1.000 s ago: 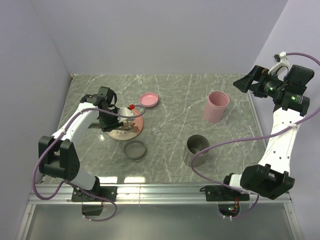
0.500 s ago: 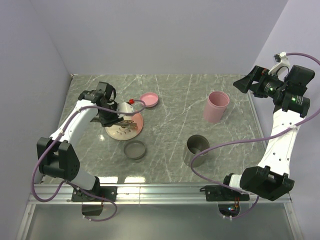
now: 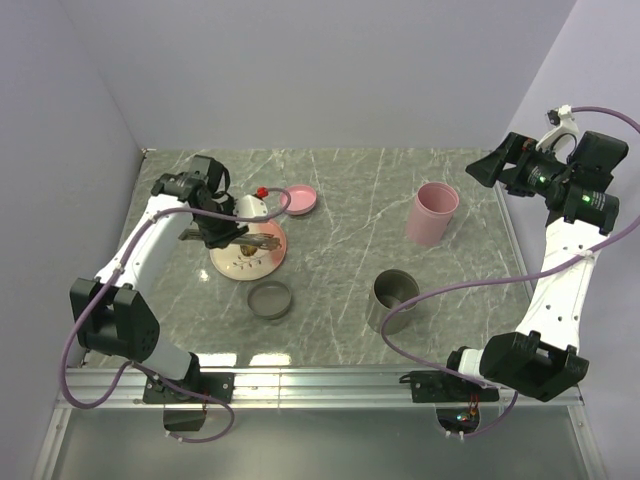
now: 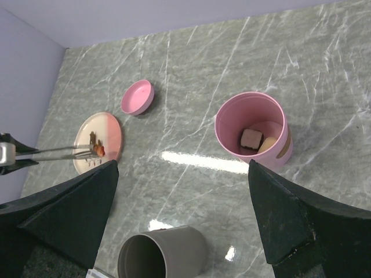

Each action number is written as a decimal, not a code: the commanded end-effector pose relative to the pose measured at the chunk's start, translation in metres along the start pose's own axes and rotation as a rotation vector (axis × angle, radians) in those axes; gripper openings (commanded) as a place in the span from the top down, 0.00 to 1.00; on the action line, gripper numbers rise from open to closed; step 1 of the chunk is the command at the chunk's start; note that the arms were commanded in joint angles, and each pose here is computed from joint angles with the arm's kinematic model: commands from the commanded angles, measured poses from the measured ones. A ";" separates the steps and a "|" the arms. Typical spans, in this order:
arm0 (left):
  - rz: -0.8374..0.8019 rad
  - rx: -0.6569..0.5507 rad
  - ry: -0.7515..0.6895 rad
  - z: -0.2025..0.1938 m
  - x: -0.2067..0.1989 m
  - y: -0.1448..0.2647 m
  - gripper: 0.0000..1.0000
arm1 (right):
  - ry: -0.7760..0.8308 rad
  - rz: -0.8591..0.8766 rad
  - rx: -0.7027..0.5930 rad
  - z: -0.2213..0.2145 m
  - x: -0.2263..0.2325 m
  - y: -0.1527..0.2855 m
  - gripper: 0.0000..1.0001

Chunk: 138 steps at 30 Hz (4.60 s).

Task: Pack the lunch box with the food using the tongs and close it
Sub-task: Pick up the fake food from the plate, then place the fake food in the packing box, then pick up the fake food from the plate.

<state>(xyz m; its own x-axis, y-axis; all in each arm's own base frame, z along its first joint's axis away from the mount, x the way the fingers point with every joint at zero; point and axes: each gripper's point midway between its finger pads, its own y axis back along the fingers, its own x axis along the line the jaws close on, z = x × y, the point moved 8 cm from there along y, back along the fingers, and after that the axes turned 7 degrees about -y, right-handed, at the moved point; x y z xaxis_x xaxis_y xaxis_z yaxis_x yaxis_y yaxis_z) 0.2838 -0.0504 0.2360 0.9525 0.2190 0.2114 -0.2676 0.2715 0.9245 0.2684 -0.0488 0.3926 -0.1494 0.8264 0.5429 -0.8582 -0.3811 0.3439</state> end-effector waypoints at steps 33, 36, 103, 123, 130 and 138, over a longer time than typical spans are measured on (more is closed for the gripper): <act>-0.078 -0.457 -0.274 0.200 -0.110 0.104 0.62 | 0.033 0.026 -0.039 0.004 0.012 0.008 0.00; -0.105 -0.455 -0.288 0.205 -0.120 0.095 0.62 | 0.034 0.028 -0.041 0.005 0.013 0.008 0.00; 0.330 -0.079 1.041 -0.030 -0.043 0.033 0.50 | 0.022 0.031 -0.012 -0.005 0.002 0.000 0.00; 0.408 0.051 1.071 0.009 -0.038 -0.021 0.52 | 0.032 0.010 -0.006 -0.008 -0.001 0.001 0.00; 0.399 0.072 1.073 0.012 -0.033 -0.029 0.53 | 0.030 0.011 -0.006 -0.008 -0.001 0.000 0.00; 0.368 0.084 1.062 0.015 -0.036 -0.037 0.56 | 0.030 0.005 -0.002 -0.010 -0.004 -0.001 0.00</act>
<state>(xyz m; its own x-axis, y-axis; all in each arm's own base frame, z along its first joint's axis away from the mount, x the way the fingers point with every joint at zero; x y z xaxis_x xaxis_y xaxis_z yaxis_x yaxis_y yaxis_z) 0.2549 -0.0751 0.1915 0.2180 0.9645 0.1487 -0.4159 -0.0460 0.9082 0.2708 -0.0499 0.3759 -0.1421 0.8198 0.5547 -0.8431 -0.3939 0.3660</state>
